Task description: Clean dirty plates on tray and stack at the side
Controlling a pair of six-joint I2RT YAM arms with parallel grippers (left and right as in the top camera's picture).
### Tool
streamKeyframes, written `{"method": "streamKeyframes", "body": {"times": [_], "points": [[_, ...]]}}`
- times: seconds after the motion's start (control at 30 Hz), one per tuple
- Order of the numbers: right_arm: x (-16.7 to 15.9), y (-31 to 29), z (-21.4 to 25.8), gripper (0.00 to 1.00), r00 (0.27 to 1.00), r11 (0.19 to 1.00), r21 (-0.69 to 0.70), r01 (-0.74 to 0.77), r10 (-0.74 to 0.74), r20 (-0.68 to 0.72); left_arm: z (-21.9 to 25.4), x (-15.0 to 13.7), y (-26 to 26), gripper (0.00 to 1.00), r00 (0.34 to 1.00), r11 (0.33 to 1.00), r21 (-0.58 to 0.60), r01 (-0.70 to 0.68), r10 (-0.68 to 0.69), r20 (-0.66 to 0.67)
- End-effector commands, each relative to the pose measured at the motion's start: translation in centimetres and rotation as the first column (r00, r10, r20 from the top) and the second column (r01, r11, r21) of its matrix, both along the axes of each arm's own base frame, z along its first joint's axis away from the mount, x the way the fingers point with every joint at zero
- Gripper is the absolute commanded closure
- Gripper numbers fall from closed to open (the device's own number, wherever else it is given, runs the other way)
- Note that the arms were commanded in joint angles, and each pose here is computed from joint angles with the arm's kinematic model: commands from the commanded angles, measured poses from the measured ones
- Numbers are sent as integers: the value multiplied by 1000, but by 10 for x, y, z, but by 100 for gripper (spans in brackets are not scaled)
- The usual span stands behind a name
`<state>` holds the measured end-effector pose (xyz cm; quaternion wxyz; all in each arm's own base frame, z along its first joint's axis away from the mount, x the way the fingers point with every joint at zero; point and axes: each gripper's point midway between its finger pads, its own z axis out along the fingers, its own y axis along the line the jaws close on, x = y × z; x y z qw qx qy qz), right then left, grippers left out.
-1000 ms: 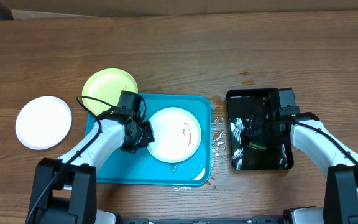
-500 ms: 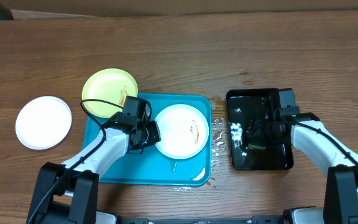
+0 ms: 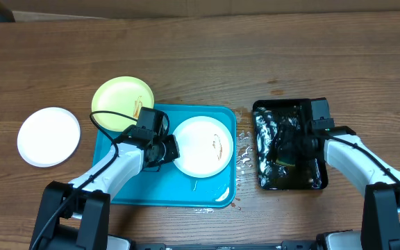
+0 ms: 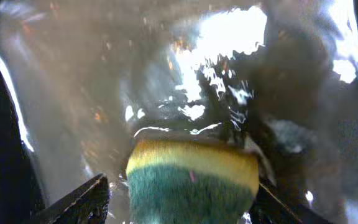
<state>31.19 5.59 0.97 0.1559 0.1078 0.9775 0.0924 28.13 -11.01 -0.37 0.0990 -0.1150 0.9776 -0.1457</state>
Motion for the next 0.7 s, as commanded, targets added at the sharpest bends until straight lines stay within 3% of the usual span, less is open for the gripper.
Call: {"method": "streamKeyframes", "body": {"times": [0.0,0.17,0.37,0.4,0.43,0.53,0.67], "points": [[1,-4,-4,27,1000,1000,-18,12,-11,6,-41,-45,22,96,987,993,115,-7,26,-160],[5,-8,-3,31,1000,999,-44,23,-22,23,-41,-45,22,96,987,993,115,-7,26,-160],[3,-7,-5,89,1000,999,-48,5,-4,15,-41,-45,21,96,987,993,114,-13,31,-159],[2,-6,-5,95,1000,999,-50,-4,5,14,-41,-45,22,96,987,993,114,-14,33,-160],[2,-4,-6,95,1000,998,-53,-18,19,14,-41,-45,22,96,987,993,114,-14,33,-160],[2,2,-5,72,999,998,-55,-43,44,20,-41,-45,22,96,987,993,114,-14,33,-159],[2,8,-4,56,996,994,-76,-84,86,25,-41,-45,22,96,987,993,115,-14,32,-160]]}}
